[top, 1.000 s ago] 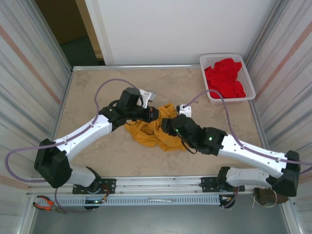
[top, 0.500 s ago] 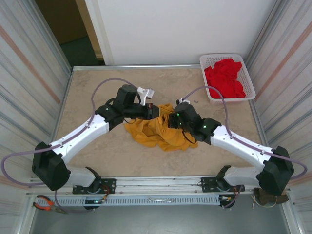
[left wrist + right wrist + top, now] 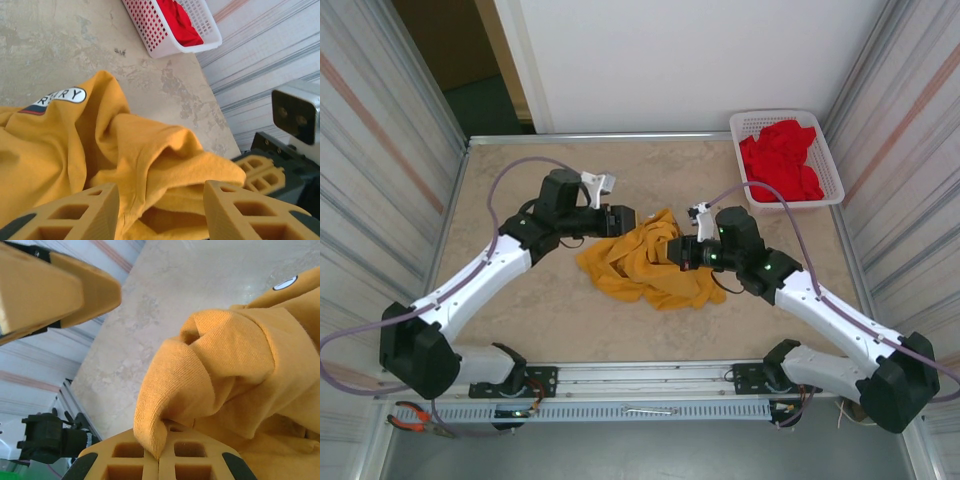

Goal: Fold the inside-out t-shirt

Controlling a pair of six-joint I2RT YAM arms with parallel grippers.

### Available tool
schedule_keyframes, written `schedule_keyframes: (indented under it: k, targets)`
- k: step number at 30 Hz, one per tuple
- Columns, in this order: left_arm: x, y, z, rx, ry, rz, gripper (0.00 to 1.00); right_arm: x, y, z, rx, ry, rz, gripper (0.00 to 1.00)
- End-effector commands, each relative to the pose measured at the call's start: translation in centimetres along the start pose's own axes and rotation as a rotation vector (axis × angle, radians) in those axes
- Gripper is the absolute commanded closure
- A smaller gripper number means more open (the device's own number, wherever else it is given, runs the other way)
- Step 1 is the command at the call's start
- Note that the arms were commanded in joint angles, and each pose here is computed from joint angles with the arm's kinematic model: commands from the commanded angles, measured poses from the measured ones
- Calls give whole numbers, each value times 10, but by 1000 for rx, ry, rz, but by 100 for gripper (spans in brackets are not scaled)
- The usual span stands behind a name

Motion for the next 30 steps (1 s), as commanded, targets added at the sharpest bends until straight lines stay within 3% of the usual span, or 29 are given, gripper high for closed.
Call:
schedule_keyframes:
  k: [1, 11, 30]
  targets:
    - [-10, -8, -12, 42, -10, -17, 54, -3, 4, 1, -20, -13, 50, 100]
    - [20, -8, -57, 95, 28, 19, 71, -2, -1, -2, -3, -20, 25, 100]
    - [71, 12, -60, 97, 75, 112, 63, -6, 3, 1, 1, -44, 32, 100]
Point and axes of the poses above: each hand's point on the last joint's axis, 136 mm out from that joint toward the fingers, its own x axis out along the fingers, its own y axis along the line the jaws close on, z = x × y, the point moved 7 cm from there along -x, back along the fingers, and after that the axes turned 7 degrees about -x, right-handed, at the moved point
